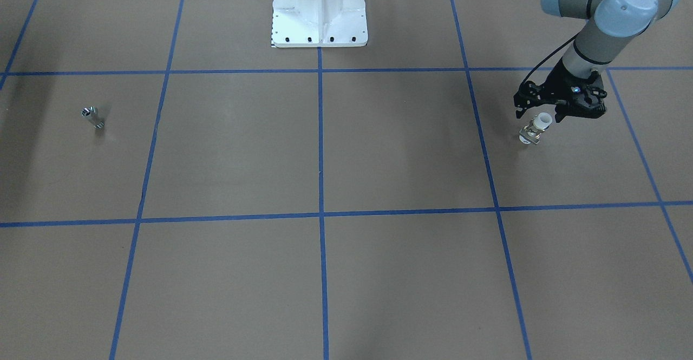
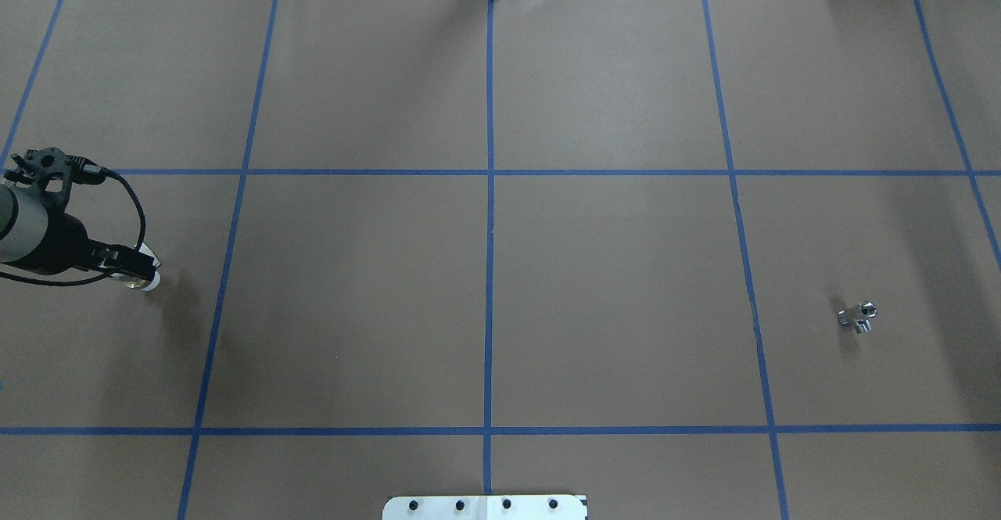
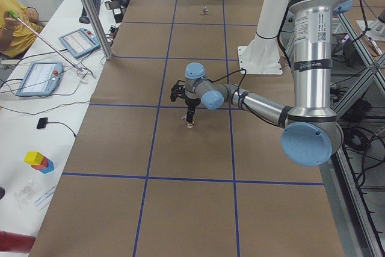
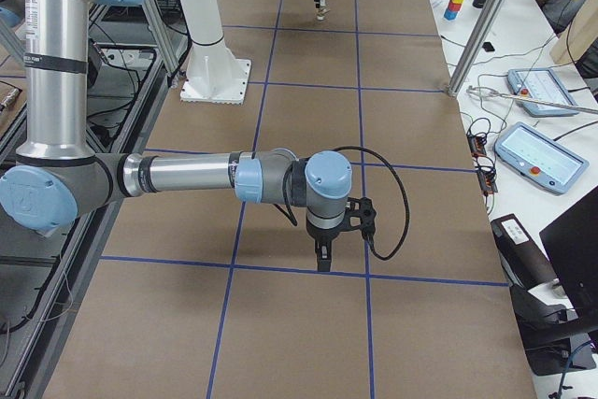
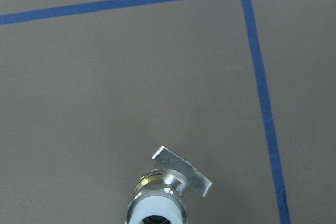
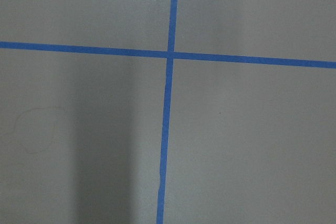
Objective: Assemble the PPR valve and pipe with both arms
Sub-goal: 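Lower the left gripper onto the white PPR valve and grasp it, then carry the valve with the left gripper to the table center and set it upright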
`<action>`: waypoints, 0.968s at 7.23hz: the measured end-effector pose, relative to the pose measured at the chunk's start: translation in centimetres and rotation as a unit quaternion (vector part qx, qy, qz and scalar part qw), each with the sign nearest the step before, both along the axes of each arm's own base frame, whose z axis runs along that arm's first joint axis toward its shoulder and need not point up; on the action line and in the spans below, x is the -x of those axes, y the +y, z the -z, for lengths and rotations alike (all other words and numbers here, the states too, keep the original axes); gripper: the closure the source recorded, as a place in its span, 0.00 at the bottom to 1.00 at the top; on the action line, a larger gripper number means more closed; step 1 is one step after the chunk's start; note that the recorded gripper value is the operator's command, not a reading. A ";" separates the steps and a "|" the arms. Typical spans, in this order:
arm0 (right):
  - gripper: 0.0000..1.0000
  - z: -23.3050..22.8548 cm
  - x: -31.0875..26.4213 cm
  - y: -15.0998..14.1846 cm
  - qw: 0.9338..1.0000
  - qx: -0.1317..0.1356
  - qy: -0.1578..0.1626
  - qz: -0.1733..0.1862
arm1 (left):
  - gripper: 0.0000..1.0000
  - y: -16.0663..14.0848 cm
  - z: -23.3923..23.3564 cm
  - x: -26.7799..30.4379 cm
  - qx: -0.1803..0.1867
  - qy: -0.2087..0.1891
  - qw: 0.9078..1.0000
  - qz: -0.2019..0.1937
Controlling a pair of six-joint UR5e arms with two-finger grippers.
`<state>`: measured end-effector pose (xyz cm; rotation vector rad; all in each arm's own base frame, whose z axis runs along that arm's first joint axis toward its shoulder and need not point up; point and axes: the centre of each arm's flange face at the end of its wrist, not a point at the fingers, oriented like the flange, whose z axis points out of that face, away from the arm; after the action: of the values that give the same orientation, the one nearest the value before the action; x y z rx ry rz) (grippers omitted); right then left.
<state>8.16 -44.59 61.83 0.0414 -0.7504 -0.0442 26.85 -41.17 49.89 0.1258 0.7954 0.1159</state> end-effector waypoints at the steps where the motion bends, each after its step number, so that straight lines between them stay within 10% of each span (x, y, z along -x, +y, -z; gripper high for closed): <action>1: 0.00 0.0 0.0 0.0 1.000 0.000 0.000 0.000 | 0.02 -0.1 -0.4 -0.2 0.002 -0.003 1.000 -0.001; 4: 0.00 0.0 0.1 0.0 1.000 0.000 0.001 0.002 | 0.32 -0.5 -1.1 -0.8 0.006 -0.007 1.000 -0.003; 7: 0.00 0.0 0.1 0.0 1.000 0.000 0.000 0.002 | 1.00 -0.8 -1.3 -1.1 0.007 -0.008 1.000 -0.004</action>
<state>8.03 -44.61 61.84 0.0399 -0.7501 -0.0471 27.93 -41.96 51.18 0.1081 0.7802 0.1179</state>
